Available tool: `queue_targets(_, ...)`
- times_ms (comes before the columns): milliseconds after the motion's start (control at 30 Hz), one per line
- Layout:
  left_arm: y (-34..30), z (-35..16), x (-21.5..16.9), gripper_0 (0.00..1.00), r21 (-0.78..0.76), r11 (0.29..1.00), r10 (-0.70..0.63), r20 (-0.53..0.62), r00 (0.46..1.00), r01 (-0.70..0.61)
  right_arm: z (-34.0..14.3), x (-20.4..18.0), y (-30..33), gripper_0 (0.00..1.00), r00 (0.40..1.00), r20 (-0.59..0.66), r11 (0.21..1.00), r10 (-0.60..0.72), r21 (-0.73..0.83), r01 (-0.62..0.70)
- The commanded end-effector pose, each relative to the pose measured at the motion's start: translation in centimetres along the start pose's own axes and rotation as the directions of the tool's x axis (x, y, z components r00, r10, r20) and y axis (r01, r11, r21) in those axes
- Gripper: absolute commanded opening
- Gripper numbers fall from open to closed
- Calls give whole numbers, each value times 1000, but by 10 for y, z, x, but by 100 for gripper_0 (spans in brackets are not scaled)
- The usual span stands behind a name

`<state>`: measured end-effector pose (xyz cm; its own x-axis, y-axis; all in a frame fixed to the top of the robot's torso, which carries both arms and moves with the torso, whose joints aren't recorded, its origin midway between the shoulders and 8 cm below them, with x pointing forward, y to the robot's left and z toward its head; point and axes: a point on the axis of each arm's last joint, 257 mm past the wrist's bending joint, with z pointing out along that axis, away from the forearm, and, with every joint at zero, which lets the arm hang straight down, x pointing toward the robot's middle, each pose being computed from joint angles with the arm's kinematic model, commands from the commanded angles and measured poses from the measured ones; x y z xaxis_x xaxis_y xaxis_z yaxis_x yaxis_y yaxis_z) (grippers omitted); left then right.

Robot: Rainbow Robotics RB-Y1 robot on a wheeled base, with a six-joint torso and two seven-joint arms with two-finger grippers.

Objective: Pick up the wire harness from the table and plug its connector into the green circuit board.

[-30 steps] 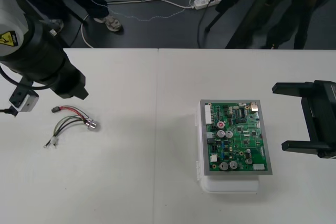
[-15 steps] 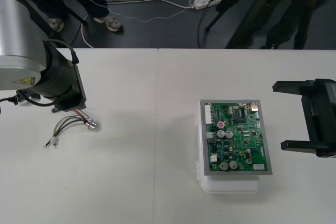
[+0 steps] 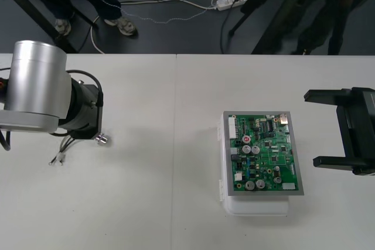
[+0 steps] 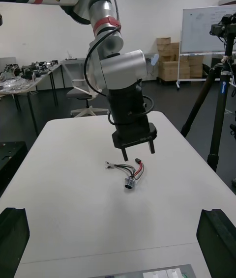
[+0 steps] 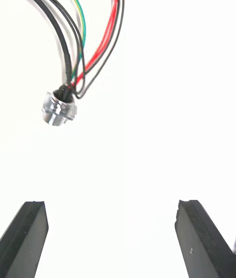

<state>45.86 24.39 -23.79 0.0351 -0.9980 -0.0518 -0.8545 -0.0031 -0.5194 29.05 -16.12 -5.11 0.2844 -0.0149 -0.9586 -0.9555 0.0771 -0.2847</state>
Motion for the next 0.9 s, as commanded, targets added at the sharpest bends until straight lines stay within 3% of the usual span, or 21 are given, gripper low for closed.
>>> queue_targets(33,-2,4,13,76,18,966,257,-3,967,-256,5,-5,-2,100,998,9,998,-56,-9,56)
queue_targets(433,-11,37,4,76,35,943,328,66,942,-331,4,-5,-3,100,998,9,998,-60,-8,60)
queue_targets(900,2,79,-30,76,-4,953,299,143,943,-302,5,-3,-2,100,998,4,998,-58,-10,58)
